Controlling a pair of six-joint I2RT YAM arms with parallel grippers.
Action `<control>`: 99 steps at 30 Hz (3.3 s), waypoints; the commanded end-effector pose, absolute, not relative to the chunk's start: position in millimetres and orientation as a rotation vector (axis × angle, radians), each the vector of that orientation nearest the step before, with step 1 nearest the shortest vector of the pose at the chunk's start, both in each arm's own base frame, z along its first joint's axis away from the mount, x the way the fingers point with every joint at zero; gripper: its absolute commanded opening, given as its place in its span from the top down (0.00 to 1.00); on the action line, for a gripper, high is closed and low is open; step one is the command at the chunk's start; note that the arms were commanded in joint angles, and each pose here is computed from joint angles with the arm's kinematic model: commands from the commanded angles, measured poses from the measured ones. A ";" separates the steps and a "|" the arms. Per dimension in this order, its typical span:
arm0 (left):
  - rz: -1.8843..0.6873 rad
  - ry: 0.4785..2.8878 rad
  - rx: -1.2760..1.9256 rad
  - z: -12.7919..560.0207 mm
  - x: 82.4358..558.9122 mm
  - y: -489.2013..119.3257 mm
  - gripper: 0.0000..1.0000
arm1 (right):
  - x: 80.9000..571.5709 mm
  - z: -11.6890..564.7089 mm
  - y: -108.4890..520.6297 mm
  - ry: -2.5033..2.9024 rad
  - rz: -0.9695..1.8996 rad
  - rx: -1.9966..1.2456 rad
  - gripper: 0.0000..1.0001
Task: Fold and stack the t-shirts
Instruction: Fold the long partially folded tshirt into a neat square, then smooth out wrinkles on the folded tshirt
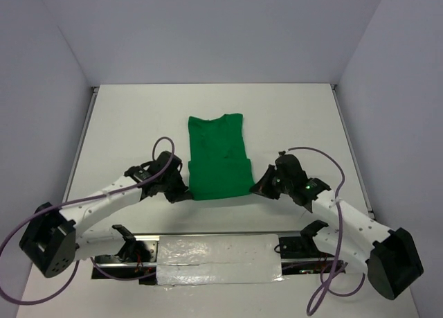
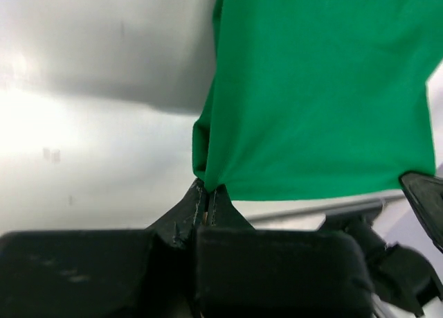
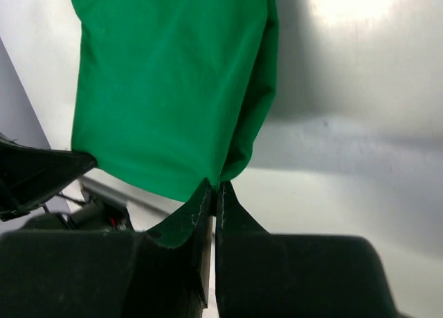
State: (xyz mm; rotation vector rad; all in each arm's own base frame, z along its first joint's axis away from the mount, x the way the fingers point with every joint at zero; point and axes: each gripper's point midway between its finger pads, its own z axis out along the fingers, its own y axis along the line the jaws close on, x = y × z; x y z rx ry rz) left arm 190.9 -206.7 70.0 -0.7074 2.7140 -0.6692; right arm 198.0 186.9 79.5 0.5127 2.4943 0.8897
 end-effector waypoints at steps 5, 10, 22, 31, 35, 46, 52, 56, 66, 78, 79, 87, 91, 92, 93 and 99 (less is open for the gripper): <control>-0.631 2.728 -0.774 99.4 156.6 -198.8 1.00 | 174.9 92.7 167.7 2.527 0.779 0.494 1.00; -0.480 2.627 -0.783 127.0 188.6 -188.7 1.00 | 212.7 139.7 170.6 2.398 0.734 0.453 1.00; -0.430 2.468 -0.818 174.6 304.4 -172.9 1.00 | 318.5 187.0 197.7 2.269 0.689 0.414 1.00; -0.442 2.456 -0.788 182.4 370.0 -183.3 1.00 | 367.4 184.8 208.3 2.264 0.681 0.445 1.00; -0.415 2.467 -0.795 176.1 398.7 -183.1 1.00 | 387.2 180.3 208.0 2.271 0.661 0.468 1.00; -0.415 2.475 -0.826 155.4 463.9 -185.2 1.00 | 437.9 168.8 211.4 2.296 0.673 0.514 1.00; -0.405 2.478 -0.839 133.3 490.5 -181.9 1.00 | 464.4 152.6 213.1 2.321 0.665 0.540 0.92; -0.424 2.465 -0.810 115.0 515.3 -184.6 0.78 | 488.5 150.5 217.8 2.314 0.667 0.548 0.71; -0.376 2.345 -0.669 173.1 537.7 -173.7 0.16 | 511.1 173.2 199.3 2.285 0.574 0.466 0.16; -0.370 2.228 -0.492 234.8 469.9 -181.5 0.16 | 462.5 192.3 193.2 2.253 0.580 0.376 0.16; -0.379 2.214 -0.472 242.5 464.3 -184.7 0.16 | 458.9 189.3 194.3 2.267 0.565 0.363 0.16; -0.367 2.272 -0.427 216.7 466.9 -198.9 0.18 | 454.8 160.8 214.8 2.364 0.527 0.279 0.19; -0.363 2.313 -0.436 205.2 466.6 -202.5 0.18 | 470.6 136.9 225.5 2.417 0.528 0.304 0.18; -0.365 2.308 -0.435 205.7 465.9 -202.7 0.18 | 474.4 131.8 226.5 2.425 0.526 0.308 0.18; -0.371 2.299 -0.433 209.1 465.1 -201.7 0.18 | 479.9 131.0 228.0 2.426 0.521 0.316 0.18; -0.358 2.328 -0.428 199.6 461.5 -201.8 0.18 | 504.6 80.8 237.1 2.512 0.490 0.380 0.18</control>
